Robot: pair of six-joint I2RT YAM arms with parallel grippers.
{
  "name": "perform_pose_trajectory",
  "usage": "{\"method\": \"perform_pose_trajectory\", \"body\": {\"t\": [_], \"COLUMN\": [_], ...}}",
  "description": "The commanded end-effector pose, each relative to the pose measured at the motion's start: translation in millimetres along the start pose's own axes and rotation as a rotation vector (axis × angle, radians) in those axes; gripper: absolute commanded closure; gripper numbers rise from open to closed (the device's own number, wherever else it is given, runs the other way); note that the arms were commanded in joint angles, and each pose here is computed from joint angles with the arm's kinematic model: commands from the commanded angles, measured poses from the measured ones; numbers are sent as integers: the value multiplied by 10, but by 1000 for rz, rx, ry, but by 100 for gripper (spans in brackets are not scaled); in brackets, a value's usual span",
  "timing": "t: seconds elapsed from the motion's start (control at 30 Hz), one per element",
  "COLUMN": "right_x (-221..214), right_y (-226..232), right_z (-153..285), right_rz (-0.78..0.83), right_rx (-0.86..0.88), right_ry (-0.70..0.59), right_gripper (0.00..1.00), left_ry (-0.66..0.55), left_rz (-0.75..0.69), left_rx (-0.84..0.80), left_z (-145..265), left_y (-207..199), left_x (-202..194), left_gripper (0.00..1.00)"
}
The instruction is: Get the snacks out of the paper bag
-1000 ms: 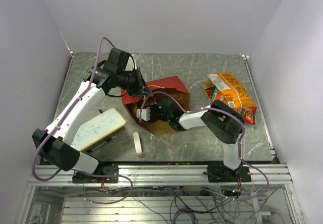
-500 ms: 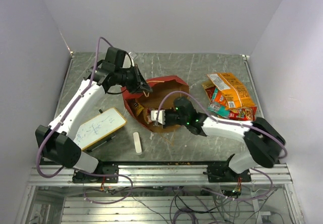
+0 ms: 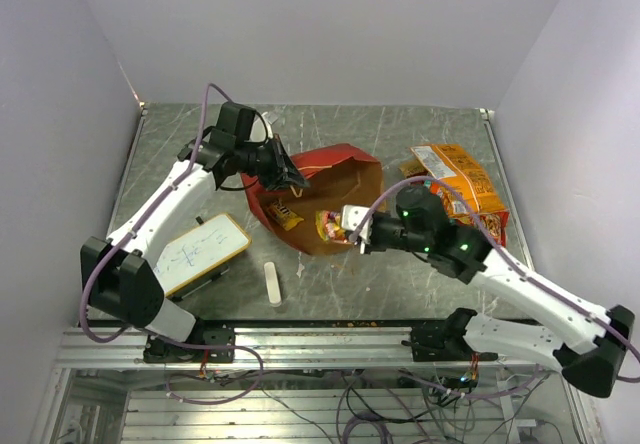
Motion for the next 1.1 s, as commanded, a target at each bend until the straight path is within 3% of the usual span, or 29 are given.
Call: {"method": "perform_pose_trajectory", "body": {"t": [0.0,0.13,0.27,0.37,0.5,0.7,0.83,1.07], "right_x": [411,748,1063,1151,1039,328,-276,-1016], "right_y": [-84,-264,-513,-783,-1233,-2214,-2408,-2347], "right_z": [527,913,1216,1305,1177,1114,1143,1187], "right_rz": [-17,-59,-82,-139,-172,-315,-318,-421], "right_rx": [-52,-215,-452,-698,-990,-1120,-1199,-1234], "right_ry": [0,-53,-197,-231,-68,272,491,599], "right_gripper": [100,100,100,100,100,100,100,100], "left_ry": [-8,3,10,12,6,46,97,131], "left_rz": [-76,-74,-79,-81,-99,-120,-165,-240], "left_rx": [32,24,21,-5,-34,-119,-152,-130], "left_z": [-12,-48,-34,-13,39,5,-85,-120], "left_y": [18,34,26,-19,-95,-252,-446,-655], "left_x": [107,111,100,97,104,37,-61,-234], "left_gripper": [93,93,93,93,93,93,93,93]}}
Point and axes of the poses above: each gripper's point midway between its finger pads, its own z axis back along the fingers, its own y axis along the line the jaws close on, x = y × z, the point moved 7 cm from there along z, back along the fingers, and after that the axes turned 12 degrees about -z, right-handed, at the moved point
